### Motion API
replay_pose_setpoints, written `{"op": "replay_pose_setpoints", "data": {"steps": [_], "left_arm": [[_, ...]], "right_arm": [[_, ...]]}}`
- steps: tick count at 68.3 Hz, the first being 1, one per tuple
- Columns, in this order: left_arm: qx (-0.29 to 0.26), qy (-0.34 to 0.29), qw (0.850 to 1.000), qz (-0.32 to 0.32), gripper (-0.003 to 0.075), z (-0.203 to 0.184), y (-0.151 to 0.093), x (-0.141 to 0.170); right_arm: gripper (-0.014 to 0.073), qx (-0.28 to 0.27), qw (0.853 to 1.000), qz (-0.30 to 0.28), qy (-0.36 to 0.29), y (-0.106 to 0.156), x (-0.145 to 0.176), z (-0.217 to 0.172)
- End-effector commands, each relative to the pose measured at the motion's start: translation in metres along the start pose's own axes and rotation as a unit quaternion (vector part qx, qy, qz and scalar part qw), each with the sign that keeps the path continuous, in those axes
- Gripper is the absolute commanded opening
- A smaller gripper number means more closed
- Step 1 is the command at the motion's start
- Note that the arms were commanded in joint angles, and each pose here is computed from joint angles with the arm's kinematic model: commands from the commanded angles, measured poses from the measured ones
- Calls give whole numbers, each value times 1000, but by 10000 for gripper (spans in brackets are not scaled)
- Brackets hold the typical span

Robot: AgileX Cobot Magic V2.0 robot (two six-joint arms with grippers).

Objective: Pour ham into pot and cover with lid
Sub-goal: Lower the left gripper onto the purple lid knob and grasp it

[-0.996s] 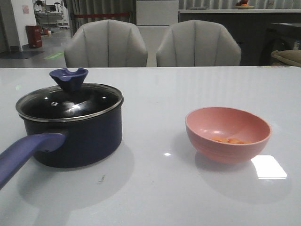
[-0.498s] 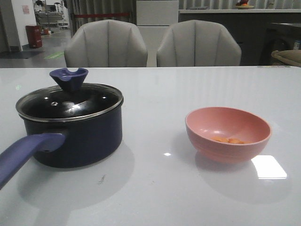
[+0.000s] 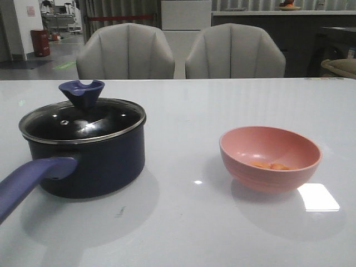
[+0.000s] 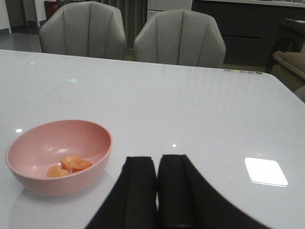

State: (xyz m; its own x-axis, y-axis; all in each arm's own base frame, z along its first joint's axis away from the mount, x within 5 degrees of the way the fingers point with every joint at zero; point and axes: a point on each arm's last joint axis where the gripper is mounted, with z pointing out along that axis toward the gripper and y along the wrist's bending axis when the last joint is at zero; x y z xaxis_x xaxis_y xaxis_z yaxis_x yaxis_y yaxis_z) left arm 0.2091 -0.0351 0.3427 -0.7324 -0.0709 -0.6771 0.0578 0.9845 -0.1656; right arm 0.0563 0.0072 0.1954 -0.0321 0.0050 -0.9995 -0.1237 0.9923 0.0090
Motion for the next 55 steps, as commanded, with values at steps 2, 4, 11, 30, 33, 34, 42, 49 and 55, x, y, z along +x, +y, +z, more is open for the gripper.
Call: {"op": "replay_pose_setpoints", "data": {"steps": [2, 4, 11, 30, 33, 34, 42, 49, 55], "left_arm": [[41, 2, 999, 23, 615, 8, -29, -27], [49, 8, 998, 32, 615, 13, -36, -31], [75, 34, 994, 64, 615, 30, -66, -42], [26, 91, 992, 84, 615, 75, -110, -61], [21, 101, 991, 85, 615, 83, -115, -62], [21, 105, 991, 84, 615, 85, -116, -62], [19, 118, 990, 72, 615, 100, -122, -63], [8, 131, 989, 64, 615, 111, -123, -62], [1, 140, 988, 65, 615, 120, -124, -62]], "right_arm": [[170, 4, 999, -6, -51, 0, -10, -2], [170, 4, 999, -6, -51, 0, -10, -2], [170, 4, 999, -6, -51, 0, -10, -2], [170, 4, 999, -6, -51, 0, -10, -2], [170, 4, 999, -6, -51, 0, -10, -2], [170, 4, 999, -6, -51, 0, -10, -2], [170, 4, 999, -6, -51, 0, -10, -2], [170, 4, 999, -6, -51, 0, -10, -2], [170, 4, 999, -6, -51, 0, -10, -2]]}}
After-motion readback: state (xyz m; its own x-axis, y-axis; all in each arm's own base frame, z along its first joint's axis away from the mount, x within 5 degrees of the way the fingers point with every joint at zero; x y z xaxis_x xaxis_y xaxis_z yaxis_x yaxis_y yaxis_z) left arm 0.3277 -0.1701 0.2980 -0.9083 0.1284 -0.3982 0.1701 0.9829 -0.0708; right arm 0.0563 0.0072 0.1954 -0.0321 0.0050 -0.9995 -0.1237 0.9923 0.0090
